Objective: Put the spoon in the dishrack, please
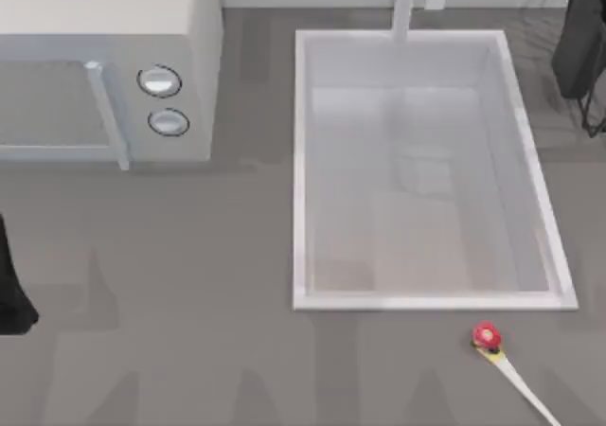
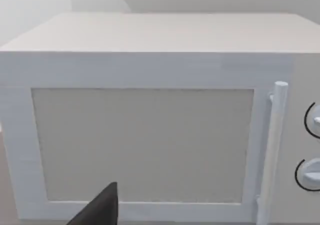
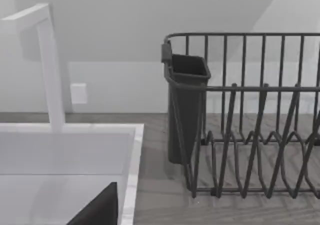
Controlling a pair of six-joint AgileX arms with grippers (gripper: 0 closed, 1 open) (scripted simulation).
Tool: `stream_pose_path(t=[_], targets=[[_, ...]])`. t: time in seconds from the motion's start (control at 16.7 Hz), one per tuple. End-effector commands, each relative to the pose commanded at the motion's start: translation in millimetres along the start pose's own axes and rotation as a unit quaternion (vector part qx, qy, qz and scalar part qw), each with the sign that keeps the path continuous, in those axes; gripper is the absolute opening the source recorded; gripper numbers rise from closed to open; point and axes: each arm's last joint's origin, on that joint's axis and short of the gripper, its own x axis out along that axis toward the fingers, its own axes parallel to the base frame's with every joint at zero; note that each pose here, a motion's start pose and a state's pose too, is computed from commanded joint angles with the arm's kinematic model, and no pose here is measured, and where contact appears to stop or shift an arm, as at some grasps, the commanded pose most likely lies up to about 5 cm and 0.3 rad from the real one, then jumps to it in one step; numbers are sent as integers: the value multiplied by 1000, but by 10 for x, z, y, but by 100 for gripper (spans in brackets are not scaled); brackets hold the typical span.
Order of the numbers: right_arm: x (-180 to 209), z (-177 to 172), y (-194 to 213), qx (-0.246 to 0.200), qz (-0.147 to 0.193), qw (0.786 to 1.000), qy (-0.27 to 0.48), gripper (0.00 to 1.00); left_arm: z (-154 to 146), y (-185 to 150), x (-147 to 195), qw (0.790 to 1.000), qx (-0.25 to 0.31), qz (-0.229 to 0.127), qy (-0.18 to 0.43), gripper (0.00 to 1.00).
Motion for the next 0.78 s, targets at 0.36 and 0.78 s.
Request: stream_pose_path(t=[0.36, 0.78], targets=[[17, 142, 61, 2, 28, 998, 56, 100, 0, 0, 0, 1000, 0, 0, 0, 100], [358, 406, 396, -38, 119, 925, 360, 100, 0, 0, 0, 1000, 0, 0, 0, 100]])
